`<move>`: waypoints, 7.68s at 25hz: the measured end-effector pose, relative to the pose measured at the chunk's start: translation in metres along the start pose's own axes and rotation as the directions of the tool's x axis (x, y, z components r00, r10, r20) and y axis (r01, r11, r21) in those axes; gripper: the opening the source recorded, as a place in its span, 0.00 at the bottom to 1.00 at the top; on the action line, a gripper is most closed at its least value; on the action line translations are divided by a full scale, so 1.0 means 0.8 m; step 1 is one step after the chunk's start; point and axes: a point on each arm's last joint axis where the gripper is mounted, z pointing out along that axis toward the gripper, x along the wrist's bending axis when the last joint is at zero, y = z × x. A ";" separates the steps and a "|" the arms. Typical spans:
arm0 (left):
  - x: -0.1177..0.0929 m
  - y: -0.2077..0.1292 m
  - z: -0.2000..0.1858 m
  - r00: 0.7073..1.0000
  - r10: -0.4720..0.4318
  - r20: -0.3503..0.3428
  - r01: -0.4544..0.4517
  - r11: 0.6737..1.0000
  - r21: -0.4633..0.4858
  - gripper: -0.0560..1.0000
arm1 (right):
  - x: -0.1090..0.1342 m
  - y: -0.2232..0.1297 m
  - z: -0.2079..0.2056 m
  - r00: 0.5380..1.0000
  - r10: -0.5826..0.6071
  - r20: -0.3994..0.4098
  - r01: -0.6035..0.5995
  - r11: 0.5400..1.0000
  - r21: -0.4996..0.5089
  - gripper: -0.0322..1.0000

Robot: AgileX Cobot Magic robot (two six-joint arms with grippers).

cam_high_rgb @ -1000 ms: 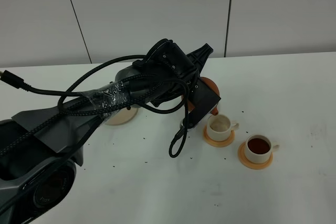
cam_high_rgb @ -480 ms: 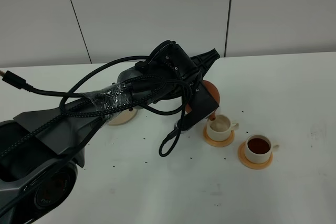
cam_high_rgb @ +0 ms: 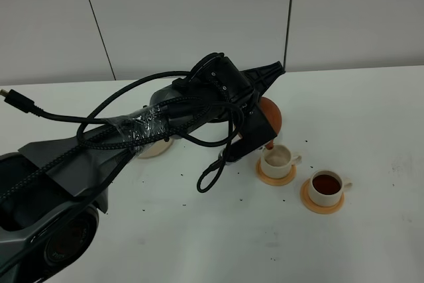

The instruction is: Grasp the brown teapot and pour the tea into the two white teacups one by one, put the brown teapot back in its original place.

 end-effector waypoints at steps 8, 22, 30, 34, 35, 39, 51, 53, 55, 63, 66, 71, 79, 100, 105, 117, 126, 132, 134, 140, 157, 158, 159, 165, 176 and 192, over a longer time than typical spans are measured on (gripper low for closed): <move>0.004 0.001 -0.002 0.999 0.042 -0.009 -0.042 0.999 0.023 0.22 | 0.000 0.000 0.000 1.000 0.000 0.000 0.000 1.000 0.000 0.27; 0.012 0.009 -0.006 0.992 0.120 -0.024 -0.119 0.992 0.029 0.22 | 0.000 0.000 0.000 1.000 0.000 0.000 0.000 1.000 0.000 0.27; 0.014 0.008 -0.006 0.988 0.150 -0.033 -0.149 0.988 0.043 0.22 | 0.000 0.000 0.000 1.000 0.000 0.000 0.000 1.000 0.000 0.27; 0.015 0.008 -0.006 0.986 0.161 -0.040 -0.160 0.986 0.045 0.22 | 0.000 0.000 0.000 1.000 0.000 0.000 0.000 1.000 0.000 0.27; 0.015 0.008 -0.006 0.986 0.163 -0.043 -0.161 0.986 0.045 0.22 | 0.000 0.000 0.000 1.000 0.000 0.000 0.000 1.000 0.000 0.27; 0.016 0.008 -0.006 0.985 0.164 -0.045 -0.162 0.986 0.046 0.22 | 0.000 0.000 0.000 1.000 0.000 0.000 0.000 1.000 0.000 0.27; 0.020 0.008 -0.007 0.979 0.190 -0.077 -0.186 0.981 0.056 0.22 | 0.000 0.000 0.000 1.000 0.000 0.000 0.000 1.000 0.000 0.27; 0.021 0.008 -0.007 0.978 0.191 -0.086 -0.186 0.981 0.058 0.22 | 0.000 0.000 0.000 1.000 0.000 0.000 0.000 1.000 0.000 0.27; 0.021 0.007 -0.007 0.976 0.196 -0.092 -0.191 0.980 0.063 0.22 | 0.000 0.000 0.000 1.000 0.000 0.000 0.000 1.000 0.000 0.27; 0.023 0.007 -0.007 0.970 0.220 -0.102 -0.213 0.974 0.076 0.22 | 0.000 0.000 0.000 1.000 0.000 0.000 0.000 1.000 0.000 0.27; 0.024 0.007 -0.007 0.967 0.230 -0.109 -0.222 0.972 0.079 0.22 | 0.000 0.000 0.000 1.000 0.000 0.000 0.000 1.000 0.000 0.27; 0.026 0.007 -0.008 0.965 0.234 -0.119 -0.225 0.971 0.082 0.22 | 0.000 0.000 0.000 1.000 0.000 0.000 0.000 1.000 0.000 0.27; 0.030 0.011 -0.010 0.960 0.244 -0.135 -0.234 0.968 0.085 0.22 | 0.000 0.000 0.000 1.000 0.000 0.000 0.000 1.000 0.000 0.27; 0.034 0.011 -0.010 0.953 0.253 -0.169 -0.239 0.966 0.097 0.22 | 0.000 0.000 0.000 1.000 0.000 0.000 0.000 1.000 0.000 0.27; 0.034 0.011 -0.010 0.952 0.254 -0.170 -0.240 0.966 0.098 0.22 | 0.000 0.000 0.000 1.000 0.000 0.000 0.000 1.000 0.000 0.27; 0.036 0.011 -0.011 0.946 0.271 -0.181 -0.255 0.961 0.106 0.22 | 0.000 0.000 0.000 1.000 0.000 0.000 0.000 1.000 0.000 0.27; 0.036 0.011 -0.011 0.937 0.301 -0.177 -0.285 0.952 0.112 0.22 | 0.000 0.000 0.000 1.000 0.000 0.000 0.000 1.000 0.000 0.27; 0.036 0.011 -0.011 0.936 0.304 -0.176 -0.288 0.951 0.112 0.22 | 0.000 0.000 0.000 1.000 0.000 0.000 0.000 1.000 0.000 0.27; 0.035 0.011 -0.011 0.934 0.313 -0.170 -0.297 0.948 0.112 0.22 | 0.000 0.000 0.000 1.000 0.000 0.000 0.000 1.000 0.000 0.27; 0.033 0.011 -0.010 0.934 0.324 -0.154 -0.310 0.945 0.108 0.22 | 0.000 0.000 0.000 1.000 0.000 0.000 0.000 1.000 0.000 0.27; 0.037 0.017 -0.013 0.914 0.378 -0.147 -0.365 0.925 0.109 0.22 | 0.000 0.000 0.000 1.000 0.000 0.000 0.000 1.000 0.000 0.27; 0.037 0.017 -0.013 0.913 0.380 -0.147 -0.367 0.924 0.109 0.22 | 0.000 0.000 0.000 1.000 0.000 0.000 0.000 1.000 0.000 0.27; 0.037 0.018 -0.013 0.912 0.385 -0.145 -0.372 0.922 0.109 0.22 | 0.000 0.000 0.000 1.000 0.000 0.000 0.000 1.000 0.000 0.27; 0.038 0.019 -0.014 0.904 0.401 -0.145 -0.388 0.915 0.111 0.22 | 0.000 0.000 0.000 1.000 0.000 0.000 0.000 1.000 0.000 0.27; 0.035 0.030 -0.001 0.893 0.430 -0.135 -0.420 0.903 0.095 0.22 | 0.000 0.000 0.000 1.000 0.000 0.000 0.000 1.000 0.000 0.27; 0.042 0.032 -0.003 0.866 0.476 -0.152 -0.459 0.878 0.134 0.22 | 0.000 0.000 0.000 1.000 0.000 0.000 0.000 1.000 0.000 0.27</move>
